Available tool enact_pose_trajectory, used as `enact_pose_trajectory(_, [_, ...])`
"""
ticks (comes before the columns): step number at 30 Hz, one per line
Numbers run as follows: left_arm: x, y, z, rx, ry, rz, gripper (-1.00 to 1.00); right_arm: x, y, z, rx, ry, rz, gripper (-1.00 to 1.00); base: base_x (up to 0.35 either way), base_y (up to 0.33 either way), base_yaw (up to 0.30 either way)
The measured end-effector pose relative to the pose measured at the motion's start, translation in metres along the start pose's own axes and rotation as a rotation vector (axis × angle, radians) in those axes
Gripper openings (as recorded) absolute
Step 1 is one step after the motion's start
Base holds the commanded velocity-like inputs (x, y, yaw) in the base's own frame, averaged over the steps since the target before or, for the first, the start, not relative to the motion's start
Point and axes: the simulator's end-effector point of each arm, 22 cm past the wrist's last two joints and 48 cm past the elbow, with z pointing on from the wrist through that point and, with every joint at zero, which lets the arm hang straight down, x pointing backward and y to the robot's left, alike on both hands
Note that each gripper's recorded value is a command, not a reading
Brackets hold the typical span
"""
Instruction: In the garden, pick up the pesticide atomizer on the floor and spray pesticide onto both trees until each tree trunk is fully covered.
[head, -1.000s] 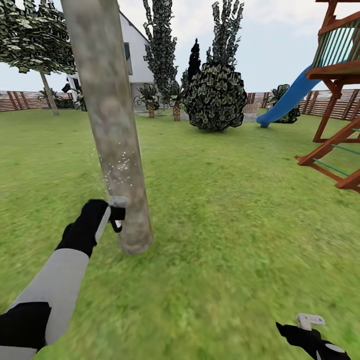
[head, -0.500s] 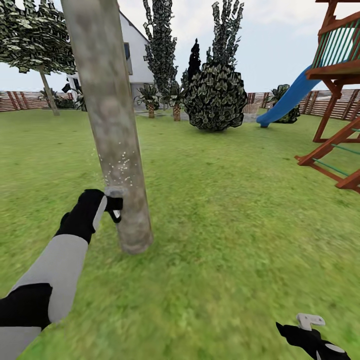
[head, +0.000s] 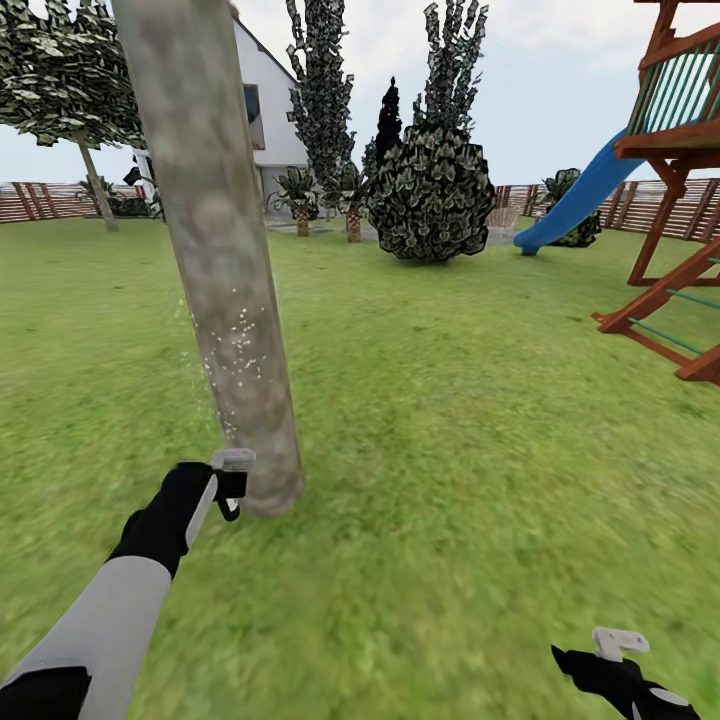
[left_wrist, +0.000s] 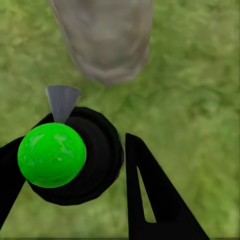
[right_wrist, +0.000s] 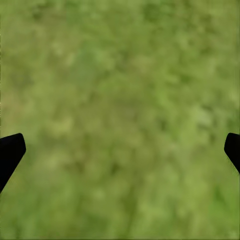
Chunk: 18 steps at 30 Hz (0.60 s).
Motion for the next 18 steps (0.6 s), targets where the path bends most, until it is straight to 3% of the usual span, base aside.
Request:
enact_pose_trajectory(7, [0.033, -0.004, 0.006, 0.013, 0.043, 0.002, -1.0, -0.001, -0.001, 0.0, 0.002, -0.003, 0.002, 1.0, 0.121, 0.0, 0.004])
enact_pose_trajectory(14, [0.037, -0.003, 0.007, 0.013, 0.052, 0.003, -1.0, -0.001, 0.0, 0.0, 0.001, -0.004, 0.003, 1.0, 0.105, 0.0, 0.236])
enact_pose_trajectory(18, [0.039, -0.005, 0.008, 0.016, 0.055, 0.003, -1.0, -0.001, 0.0, 0.0, 0.001, -0.004, 0.004, 1.0, 0.011, -0.014, 0.083])
